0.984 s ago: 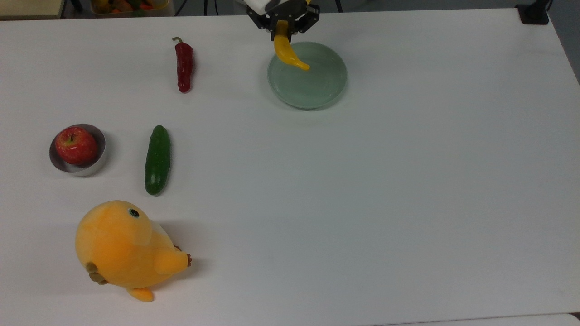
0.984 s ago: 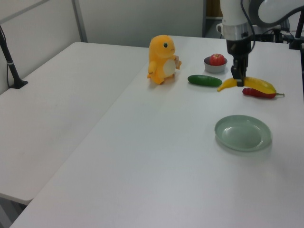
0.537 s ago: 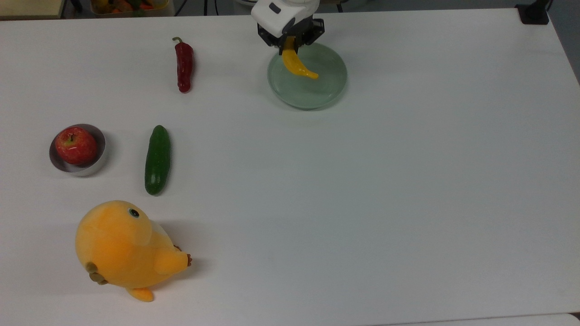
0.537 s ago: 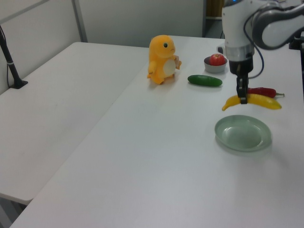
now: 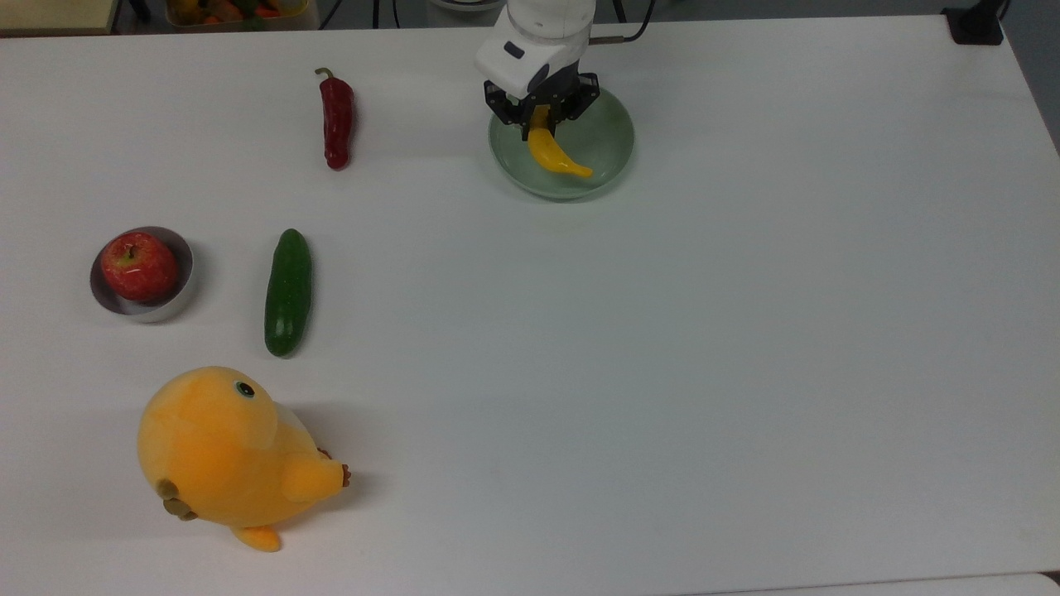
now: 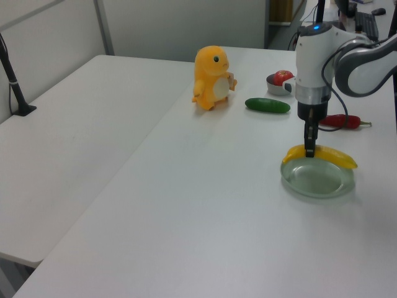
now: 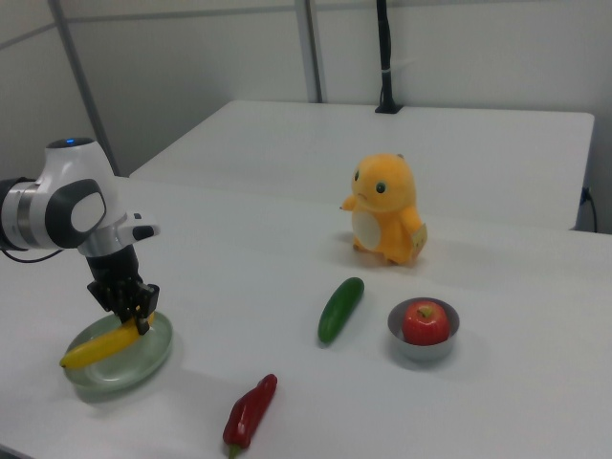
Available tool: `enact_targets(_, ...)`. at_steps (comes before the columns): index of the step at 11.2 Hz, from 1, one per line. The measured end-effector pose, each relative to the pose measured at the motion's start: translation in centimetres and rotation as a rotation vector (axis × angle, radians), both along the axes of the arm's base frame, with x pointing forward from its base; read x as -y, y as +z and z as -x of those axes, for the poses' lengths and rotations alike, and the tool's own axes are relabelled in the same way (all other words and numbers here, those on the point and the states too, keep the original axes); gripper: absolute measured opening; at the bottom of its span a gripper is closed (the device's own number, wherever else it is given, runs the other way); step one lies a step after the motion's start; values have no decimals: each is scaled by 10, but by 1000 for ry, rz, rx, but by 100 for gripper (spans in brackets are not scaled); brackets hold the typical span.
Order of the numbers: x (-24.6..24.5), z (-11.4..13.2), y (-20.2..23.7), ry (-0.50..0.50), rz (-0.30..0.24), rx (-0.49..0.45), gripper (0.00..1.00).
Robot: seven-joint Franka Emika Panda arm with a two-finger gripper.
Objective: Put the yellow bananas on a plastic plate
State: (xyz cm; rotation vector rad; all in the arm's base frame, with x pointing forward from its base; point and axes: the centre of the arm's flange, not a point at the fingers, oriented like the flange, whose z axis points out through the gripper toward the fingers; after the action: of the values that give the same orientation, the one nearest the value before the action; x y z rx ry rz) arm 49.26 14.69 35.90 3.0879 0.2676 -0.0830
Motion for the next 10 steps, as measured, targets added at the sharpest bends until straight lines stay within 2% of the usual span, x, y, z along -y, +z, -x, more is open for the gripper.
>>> enact_targets(7, 0, -2, -25, 1, -2, -21, 30)
enact_targets(9, 0, -2, -27, -1, -2, -24, 35)
enact_targets(10, 1, -2, -27, -3, -2, -24, 42)
